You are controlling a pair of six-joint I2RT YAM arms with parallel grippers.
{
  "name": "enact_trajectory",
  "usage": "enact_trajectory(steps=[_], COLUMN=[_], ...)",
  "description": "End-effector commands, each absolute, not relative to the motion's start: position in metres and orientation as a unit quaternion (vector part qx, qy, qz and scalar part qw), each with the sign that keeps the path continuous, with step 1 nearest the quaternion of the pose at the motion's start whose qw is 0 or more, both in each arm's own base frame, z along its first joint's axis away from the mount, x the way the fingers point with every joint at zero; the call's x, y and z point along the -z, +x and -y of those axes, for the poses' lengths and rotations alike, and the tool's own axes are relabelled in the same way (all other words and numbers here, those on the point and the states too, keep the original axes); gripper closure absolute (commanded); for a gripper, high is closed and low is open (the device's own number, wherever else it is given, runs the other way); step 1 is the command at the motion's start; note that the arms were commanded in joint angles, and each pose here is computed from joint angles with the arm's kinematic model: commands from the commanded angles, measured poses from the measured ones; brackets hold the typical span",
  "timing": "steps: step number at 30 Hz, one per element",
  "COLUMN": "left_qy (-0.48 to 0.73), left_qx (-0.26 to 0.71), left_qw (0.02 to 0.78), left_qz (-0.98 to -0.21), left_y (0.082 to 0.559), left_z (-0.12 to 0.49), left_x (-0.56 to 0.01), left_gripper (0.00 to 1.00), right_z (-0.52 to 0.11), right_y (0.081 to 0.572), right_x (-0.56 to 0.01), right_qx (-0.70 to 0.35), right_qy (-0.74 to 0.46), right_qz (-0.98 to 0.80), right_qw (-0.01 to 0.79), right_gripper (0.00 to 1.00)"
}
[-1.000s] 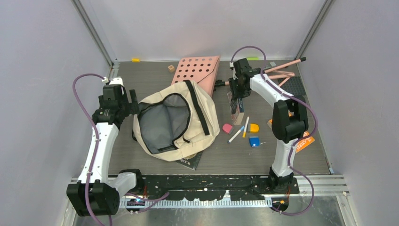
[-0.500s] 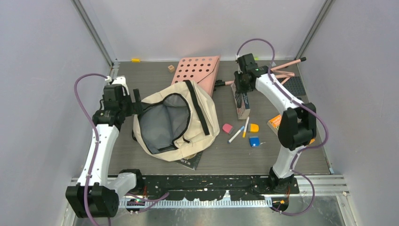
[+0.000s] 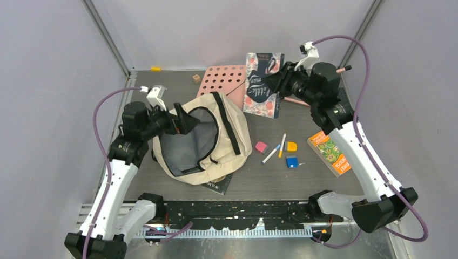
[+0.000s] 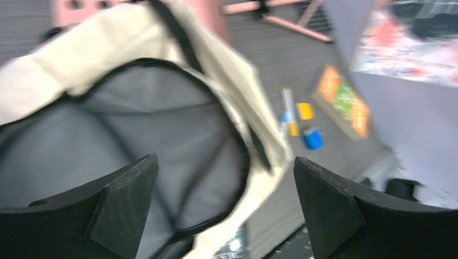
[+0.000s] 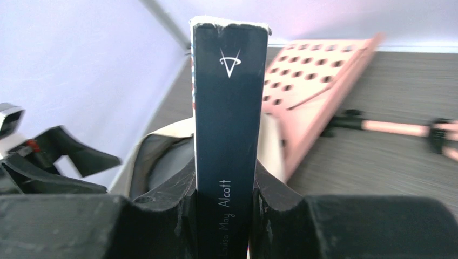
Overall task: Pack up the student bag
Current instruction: Pick up the book from the center of the board.
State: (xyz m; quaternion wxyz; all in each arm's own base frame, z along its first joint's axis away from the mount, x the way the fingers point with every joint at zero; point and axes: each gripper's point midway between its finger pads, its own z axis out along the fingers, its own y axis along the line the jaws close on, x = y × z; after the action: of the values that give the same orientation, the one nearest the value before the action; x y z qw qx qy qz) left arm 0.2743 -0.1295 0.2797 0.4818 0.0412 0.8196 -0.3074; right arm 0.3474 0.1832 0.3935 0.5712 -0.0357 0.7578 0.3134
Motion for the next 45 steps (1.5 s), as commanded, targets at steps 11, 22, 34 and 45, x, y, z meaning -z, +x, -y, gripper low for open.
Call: enact_trajectory(steps=[11, 22, 34, 45], left_qy=[0.142, 0.12, 0.151, 0.136], left_qx=[0.575, 0.6, 0.661, 0.663], left_qw=[0.448, 0.466, 0.461, 0.467], left_qz=[-0.67, -0.64, -0.572, -0.569], left_y=[0.191, 0.193, 0.18, 0.184], left_z=[0.229, 0.231, 0.241, 0.24], left_x=[-0.321, -0.333, -0.383, -0.384], left_gripper=[0.01, 0.02, 0.03, 0.7], right_z=[-0.297, -0.3, -0.324, -0.332], right_y=[0.272, 0.236, 0.214, 0.217], right_x=[-0.424, -0.447, -0.442, -0.419], right_qx=[-0.592, -0.653, -0.671, -0.638], right_qy=[-0.104, -0.131, -0.186, -0.2], right_qz=[-0.636, -0.599, -0.595, -0.63], right_qw=[0.483, 0.445, 0.401, 0.395], right_gripper=[0.99, 0.99, 0.99, 0.99])
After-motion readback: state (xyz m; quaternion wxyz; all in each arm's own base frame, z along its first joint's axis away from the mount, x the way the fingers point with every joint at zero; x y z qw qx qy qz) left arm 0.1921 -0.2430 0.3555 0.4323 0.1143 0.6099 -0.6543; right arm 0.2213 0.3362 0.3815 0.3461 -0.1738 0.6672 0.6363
